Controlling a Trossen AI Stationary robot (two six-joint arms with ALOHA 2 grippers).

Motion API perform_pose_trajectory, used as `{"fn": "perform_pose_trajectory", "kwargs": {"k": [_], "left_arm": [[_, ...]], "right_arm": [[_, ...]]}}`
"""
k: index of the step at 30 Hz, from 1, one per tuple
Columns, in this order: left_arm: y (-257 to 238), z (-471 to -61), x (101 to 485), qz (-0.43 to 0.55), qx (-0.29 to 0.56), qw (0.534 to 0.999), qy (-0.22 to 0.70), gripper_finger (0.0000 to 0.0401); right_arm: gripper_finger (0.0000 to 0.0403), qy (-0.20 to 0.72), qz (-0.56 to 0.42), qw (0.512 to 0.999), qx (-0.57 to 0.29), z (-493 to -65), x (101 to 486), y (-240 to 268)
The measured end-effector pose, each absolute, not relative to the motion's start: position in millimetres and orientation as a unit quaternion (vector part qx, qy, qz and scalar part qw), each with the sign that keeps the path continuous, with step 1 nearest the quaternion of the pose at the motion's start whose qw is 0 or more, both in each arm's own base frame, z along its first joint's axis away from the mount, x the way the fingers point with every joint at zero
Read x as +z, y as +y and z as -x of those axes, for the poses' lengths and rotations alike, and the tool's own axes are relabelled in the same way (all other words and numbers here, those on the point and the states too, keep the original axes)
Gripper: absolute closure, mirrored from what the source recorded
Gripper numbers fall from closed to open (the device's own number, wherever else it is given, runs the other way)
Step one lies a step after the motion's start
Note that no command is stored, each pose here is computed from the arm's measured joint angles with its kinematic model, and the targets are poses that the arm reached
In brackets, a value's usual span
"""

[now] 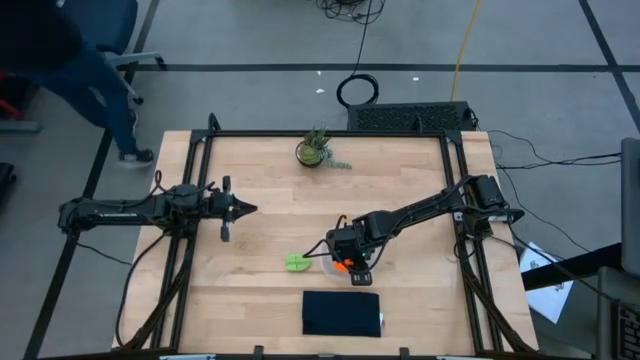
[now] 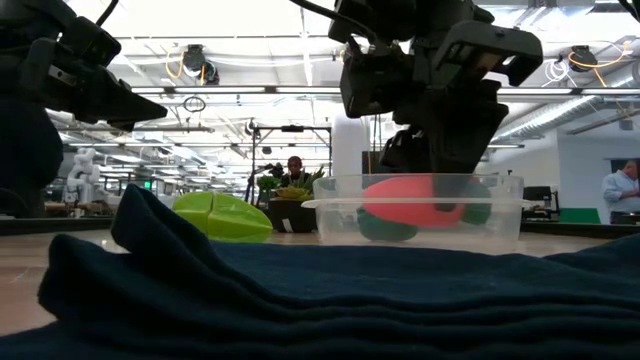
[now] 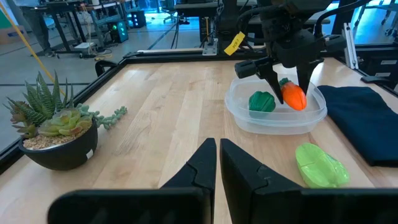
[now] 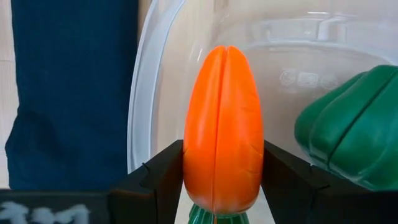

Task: Pick and placing Produce into tupperware
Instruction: Put the orange carrot into the transparent container

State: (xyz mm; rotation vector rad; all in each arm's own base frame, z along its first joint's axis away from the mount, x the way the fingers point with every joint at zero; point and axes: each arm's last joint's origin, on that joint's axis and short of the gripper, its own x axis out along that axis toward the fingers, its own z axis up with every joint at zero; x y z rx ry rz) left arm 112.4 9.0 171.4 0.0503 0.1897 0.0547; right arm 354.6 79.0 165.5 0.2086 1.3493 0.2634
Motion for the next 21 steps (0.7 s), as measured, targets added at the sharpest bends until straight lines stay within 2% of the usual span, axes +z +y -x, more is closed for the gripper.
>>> {"fn": "perform_pose_trajectory", "kwargs": {"k": [21], "left_arm": [[9.0, -112.4, 171.4, -0.025, 0.027, 0.995, 0.095, 0.0375]], "right_arm": [[0.0217, 0.623, -0.106, 0.766, 0.115, -354.5, 165.6, 79.1]]}}
